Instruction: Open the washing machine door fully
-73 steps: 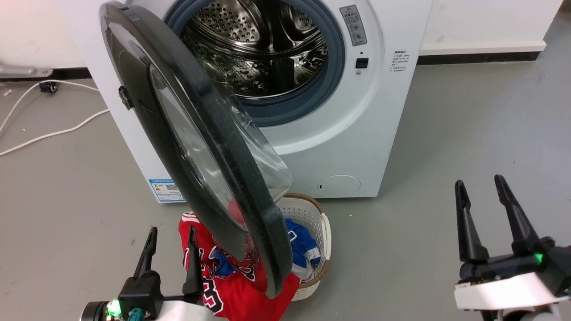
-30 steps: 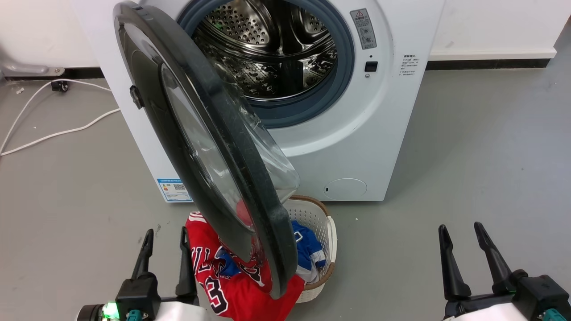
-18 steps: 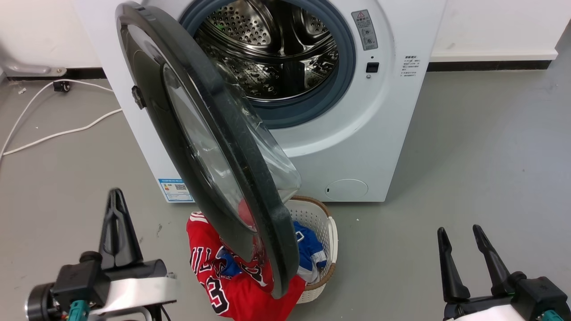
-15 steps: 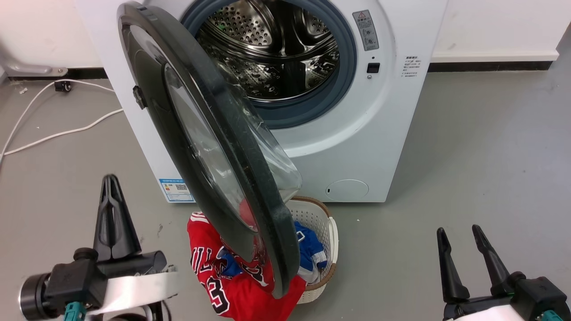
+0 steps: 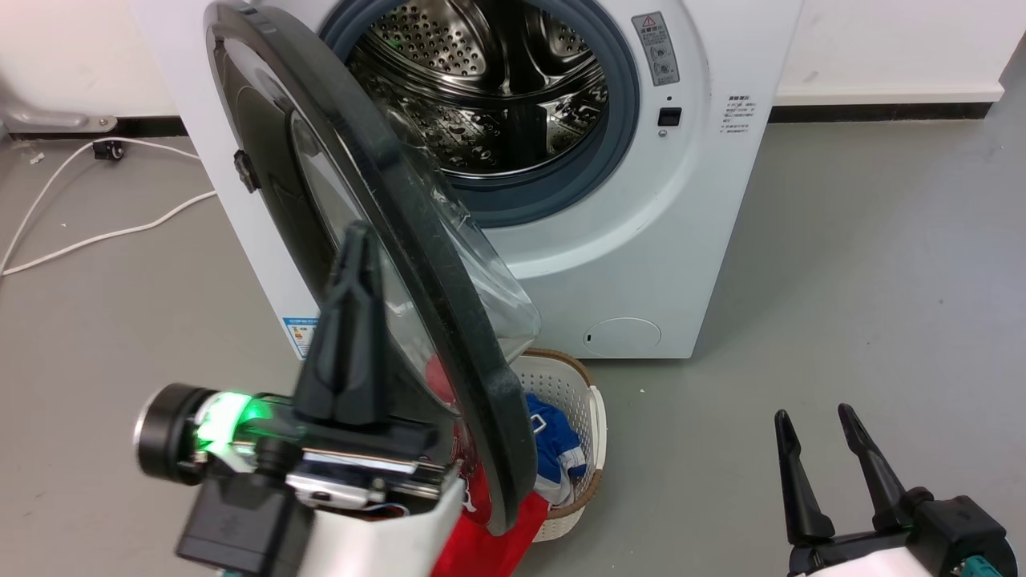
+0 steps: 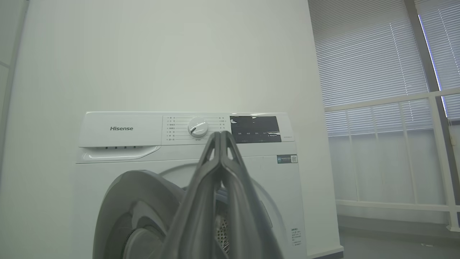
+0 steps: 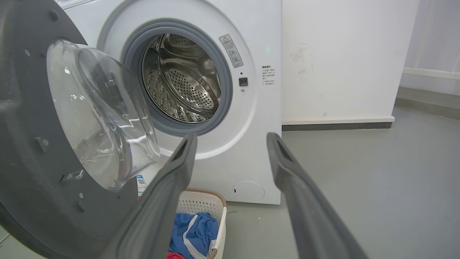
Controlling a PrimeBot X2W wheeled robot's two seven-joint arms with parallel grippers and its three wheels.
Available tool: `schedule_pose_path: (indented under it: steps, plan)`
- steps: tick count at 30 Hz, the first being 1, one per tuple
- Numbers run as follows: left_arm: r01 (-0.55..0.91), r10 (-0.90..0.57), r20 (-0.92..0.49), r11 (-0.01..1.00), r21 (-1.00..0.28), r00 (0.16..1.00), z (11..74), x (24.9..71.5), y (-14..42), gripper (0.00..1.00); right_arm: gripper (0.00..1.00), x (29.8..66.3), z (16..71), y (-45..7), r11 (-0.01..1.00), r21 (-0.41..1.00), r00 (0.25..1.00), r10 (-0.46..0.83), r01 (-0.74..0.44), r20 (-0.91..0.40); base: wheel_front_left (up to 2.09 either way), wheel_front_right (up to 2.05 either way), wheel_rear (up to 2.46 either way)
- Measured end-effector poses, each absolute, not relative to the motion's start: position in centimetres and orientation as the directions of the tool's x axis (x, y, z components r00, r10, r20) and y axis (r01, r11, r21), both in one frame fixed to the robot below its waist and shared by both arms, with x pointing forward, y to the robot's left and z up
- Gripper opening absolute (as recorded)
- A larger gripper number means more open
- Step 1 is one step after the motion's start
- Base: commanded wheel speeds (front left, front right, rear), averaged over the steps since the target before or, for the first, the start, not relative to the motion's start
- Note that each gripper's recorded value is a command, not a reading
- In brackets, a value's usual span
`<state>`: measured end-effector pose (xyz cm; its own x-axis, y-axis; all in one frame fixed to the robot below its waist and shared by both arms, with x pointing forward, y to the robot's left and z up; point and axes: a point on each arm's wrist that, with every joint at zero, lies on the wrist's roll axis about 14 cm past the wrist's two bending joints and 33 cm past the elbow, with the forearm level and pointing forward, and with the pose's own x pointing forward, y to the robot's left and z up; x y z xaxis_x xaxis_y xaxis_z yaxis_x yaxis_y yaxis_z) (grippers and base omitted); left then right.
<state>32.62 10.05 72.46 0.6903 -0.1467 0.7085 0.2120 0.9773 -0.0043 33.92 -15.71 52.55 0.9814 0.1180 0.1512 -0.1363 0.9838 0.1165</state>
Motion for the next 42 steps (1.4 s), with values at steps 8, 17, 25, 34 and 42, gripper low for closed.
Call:
schedule_pose_path:
  steps: [8,17,25,34,42]
  plan:
    - [0.378,-0.301,0.694,0.925,0.045,0.654,71.9,31.7,5.0,0.0,1.0,34.0,52.4,-15.5,0.983,0.118,0.982,0.123,-0.141,0.146,0.0,0.0,0.0]
    - [0.501,-0.416,0.642,0.864,0.058,0.644,70.0,31.0,1.3,0.0,1.0,34.3,52.1,-15.4,0.983,0.117,0.983,0.126,-0.142,0.137,0.0,0.0,0.0]
    - [0.607,-0.534,0.574,0.791,0.08,0.621,67.4,30.2,-2.4,0.0,1.0,34.5,51.6,-15.3,0.983,0.114,0.984,0.13,-0.144,0.121,0.0,0.0,0.0]
    - [0.655,-0.612,0.45,0.752,0.077,0.65,63.0,30.7,-4.4,0.0,1.0,34.8,51.0,-15.5,0.984,0.115,0.987,0.124,-0.136,0.1,0.0,0.0,0.0]
    - [0.633,-0.61,0.314,0.773,0.034,0.728,58.2,32.2,-3.8,0.0,1.0,35.1,50.3,-15.6,0.985,0.117,0.99,0.121,-0.13,0.078,0.0,0.0,0.0]
